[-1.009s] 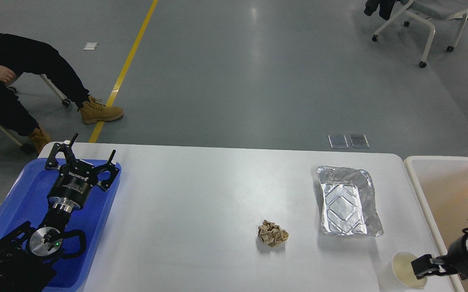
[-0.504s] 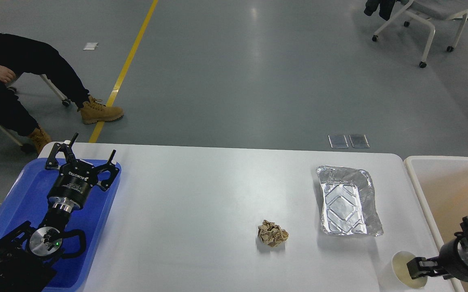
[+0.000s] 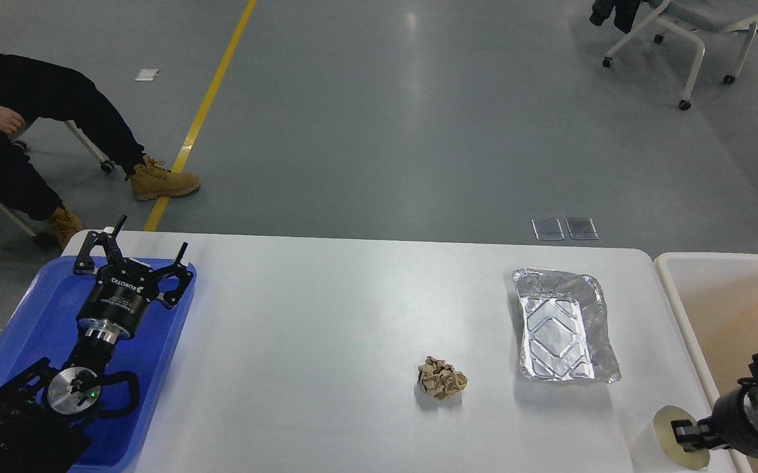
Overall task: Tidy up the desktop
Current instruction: 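Close the right gripper around the small white paper cup, then lift the paper cup up with the right gripper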
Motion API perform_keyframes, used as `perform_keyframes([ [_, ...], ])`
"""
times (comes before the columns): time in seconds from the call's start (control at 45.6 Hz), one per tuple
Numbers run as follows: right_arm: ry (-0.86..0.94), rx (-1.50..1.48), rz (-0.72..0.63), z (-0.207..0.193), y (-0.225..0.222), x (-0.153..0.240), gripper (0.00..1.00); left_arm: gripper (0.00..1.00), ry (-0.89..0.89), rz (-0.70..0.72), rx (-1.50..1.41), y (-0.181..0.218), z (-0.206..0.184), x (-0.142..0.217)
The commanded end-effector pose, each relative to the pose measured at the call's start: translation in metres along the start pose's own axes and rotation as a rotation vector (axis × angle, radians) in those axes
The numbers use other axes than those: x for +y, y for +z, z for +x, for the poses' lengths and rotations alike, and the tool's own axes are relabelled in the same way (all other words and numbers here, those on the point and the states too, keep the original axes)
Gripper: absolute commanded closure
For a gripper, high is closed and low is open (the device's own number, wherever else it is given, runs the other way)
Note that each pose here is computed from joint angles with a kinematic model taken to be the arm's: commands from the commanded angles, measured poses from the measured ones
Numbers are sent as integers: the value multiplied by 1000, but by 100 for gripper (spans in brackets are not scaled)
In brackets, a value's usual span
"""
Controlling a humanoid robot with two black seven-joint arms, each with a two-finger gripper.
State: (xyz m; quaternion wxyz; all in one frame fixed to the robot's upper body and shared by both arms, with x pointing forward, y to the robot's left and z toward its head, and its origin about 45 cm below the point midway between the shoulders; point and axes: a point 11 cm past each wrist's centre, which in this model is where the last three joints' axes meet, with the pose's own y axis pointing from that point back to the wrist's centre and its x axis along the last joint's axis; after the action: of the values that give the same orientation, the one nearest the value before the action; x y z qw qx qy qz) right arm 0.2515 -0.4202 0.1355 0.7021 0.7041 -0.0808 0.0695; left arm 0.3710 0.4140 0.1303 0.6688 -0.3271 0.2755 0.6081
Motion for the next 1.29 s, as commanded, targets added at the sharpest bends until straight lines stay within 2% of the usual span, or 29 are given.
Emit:
perform_keyframes([
  [0.0, 9, -15, 23, 1, -1, 3, 100, 1, 0, 0, 0, 0, 0, 0],
  [0.175, 12, -37, 38, -1, 1, 10, 100, 1, -1, 0, 0, 0, 0, 0],
  [0.351, 14, -60, 80, -1, -4, 34, 100, 1, -1, 0, 0, 0, 0, 0],
  [0.746, -38, 2, 97, 62, -6, 145, 100, 1, -3, 1, 0, 0, -1, -1],
  [1.272, 189, 70, 23, 125, -24, 251, 100, 1, -1, 2, 0, 0, 0, 0],
])
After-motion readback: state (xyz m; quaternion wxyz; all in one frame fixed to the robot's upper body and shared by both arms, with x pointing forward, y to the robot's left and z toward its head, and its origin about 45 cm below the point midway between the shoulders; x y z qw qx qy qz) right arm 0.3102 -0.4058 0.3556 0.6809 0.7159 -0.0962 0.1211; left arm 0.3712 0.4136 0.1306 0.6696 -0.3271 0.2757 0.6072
